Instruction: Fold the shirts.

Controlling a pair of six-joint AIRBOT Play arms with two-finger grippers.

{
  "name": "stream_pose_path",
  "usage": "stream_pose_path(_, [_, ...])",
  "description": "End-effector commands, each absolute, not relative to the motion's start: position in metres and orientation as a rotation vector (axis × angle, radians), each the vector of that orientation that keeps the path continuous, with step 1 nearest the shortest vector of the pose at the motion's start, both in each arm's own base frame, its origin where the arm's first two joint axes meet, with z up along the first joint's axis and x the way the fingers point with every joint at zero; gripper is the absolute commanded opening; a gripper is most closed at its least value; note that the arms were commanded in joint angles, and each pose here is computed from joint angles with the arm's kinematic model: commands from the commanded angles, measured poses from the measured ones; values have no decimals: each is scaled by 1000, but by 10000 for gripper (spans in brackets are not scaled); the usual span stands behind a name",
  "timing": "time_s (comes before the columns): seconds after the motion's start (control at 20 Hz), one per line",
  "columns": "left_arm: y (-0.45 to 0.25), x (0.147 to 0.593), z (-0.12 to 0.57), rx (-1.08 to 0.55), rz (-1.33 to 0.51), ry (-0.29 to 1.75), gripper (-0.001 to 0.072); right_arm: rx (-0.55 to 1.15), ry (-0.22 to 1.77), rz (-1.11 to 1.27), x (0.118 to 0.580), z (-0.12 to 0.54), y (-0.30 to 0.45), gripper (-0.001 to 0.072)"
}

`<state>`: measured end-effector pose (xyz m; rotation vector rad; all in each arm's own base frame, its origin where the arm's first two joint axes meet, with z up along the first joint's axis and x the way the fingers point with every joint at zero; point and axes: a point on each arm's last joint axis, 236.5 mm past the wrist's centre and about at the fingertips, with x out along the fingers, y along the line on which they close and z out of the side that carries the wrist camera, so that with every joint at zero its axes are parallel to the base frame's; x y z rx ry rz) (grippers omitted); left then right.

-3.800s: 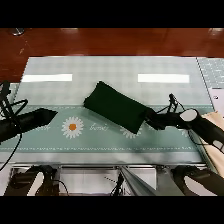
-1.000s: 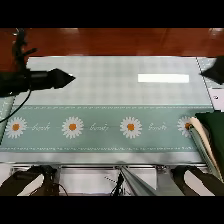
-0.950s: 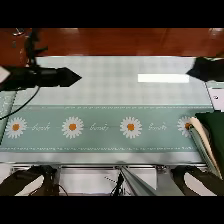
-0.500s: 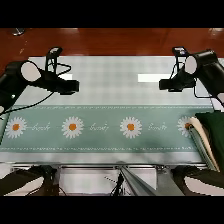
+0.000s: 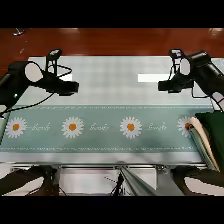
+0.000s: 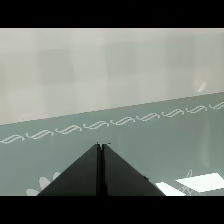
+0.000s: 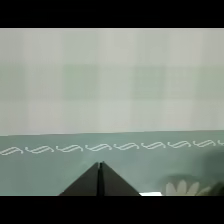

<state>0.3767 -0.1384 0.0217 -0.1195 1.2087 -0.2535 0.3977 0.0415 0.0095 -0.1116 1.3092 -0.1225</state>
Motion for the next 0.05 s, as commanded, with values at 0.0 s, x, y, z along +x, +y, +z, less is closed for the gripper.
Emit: stream_pose_path(0.0, [-138, 377, 21, -118, -250, 1209, 22, -115, 1311, -122, 397, 9, 41, 32])
